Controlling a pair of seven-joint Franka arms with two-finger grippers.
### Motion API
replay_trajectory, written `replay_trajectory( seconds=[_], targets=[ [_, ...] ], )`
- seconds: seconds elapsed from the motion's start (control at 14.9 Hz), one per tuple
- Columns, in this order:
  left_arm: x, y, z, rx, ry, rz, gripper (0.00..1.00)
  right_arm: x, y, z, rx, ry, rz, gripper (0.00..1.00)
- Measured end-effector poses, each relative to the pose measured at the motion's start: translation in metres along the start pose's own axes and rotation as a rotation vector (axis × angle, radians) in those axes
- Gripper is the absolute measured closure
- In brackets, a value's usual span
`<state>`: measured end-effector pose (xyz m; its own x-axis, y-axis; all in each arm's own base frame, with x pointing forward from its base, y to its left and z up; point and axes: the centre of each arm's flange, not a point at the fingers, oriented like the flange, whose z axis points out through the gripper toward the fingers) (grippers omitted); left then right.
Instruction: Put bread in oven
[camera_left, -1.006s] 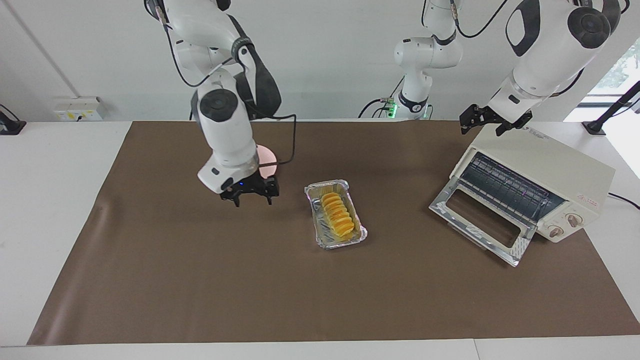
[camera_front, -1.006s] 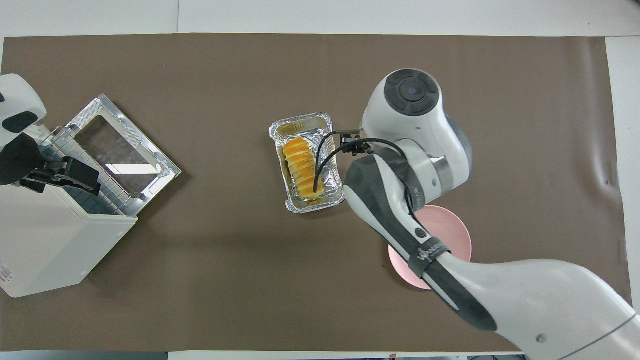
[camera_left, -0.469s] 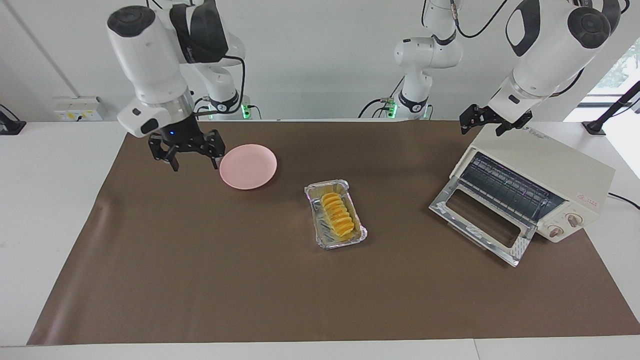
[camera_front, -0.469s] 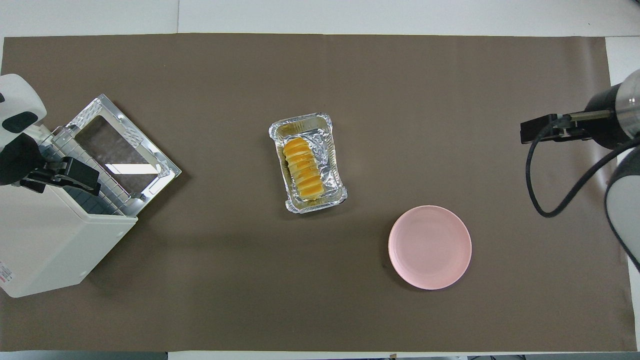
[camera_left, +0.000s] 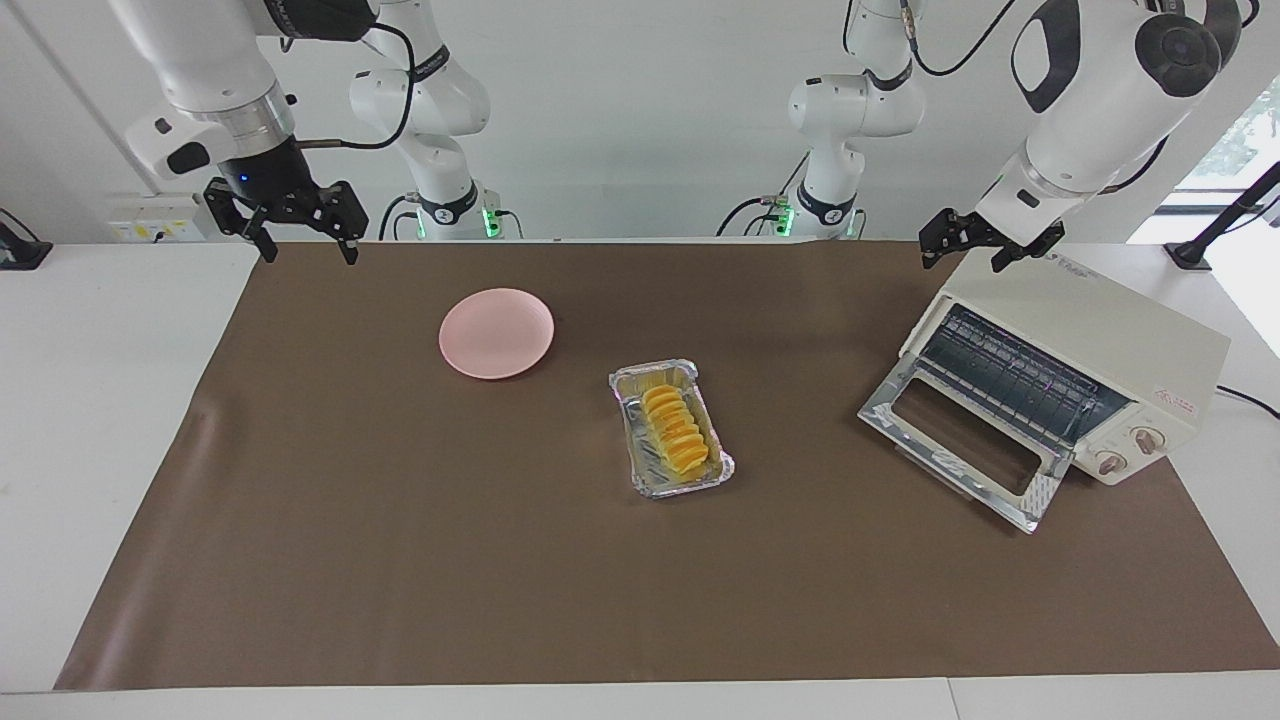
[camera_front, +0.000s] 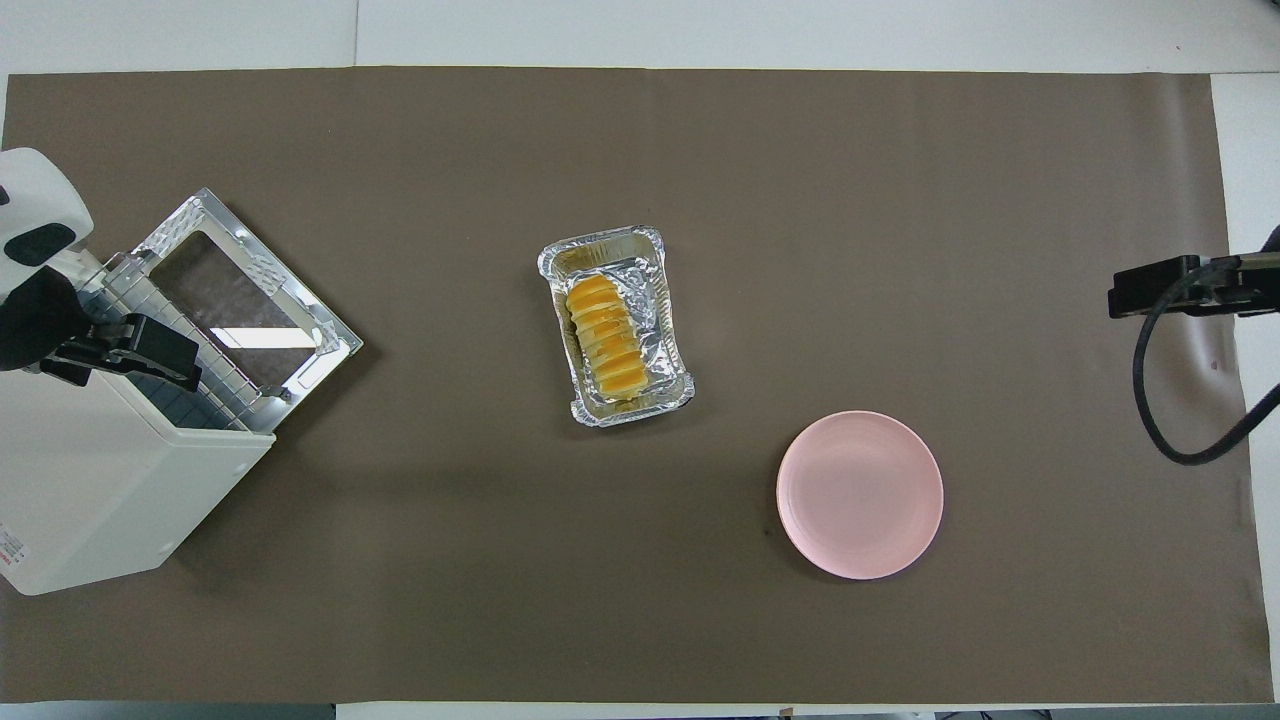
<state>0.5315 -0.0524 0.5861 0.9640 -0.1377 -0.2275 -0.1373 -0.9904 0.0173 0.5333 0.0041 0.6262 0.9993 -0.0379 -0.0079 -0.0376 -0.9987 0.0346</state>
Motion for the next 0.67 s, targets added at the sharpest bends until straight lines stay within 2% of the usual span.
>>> replay_trajectory(
  seconds=[0.27, 0.67],
  targets=[
    [0.000, 0.000, 0.000, 0.000, 0.000, 0.000, 0.00, 0.007, 0.000, 0.018, 0.002, -0.035, -0.001, 0.00],
    [0.000, 0.000, 0.000, 0.000, 0.000, 0.000, 0.00, 0.006, 0.003, 0.023, 0.001, -0.051, 0.004, 0.00]
  ],
)
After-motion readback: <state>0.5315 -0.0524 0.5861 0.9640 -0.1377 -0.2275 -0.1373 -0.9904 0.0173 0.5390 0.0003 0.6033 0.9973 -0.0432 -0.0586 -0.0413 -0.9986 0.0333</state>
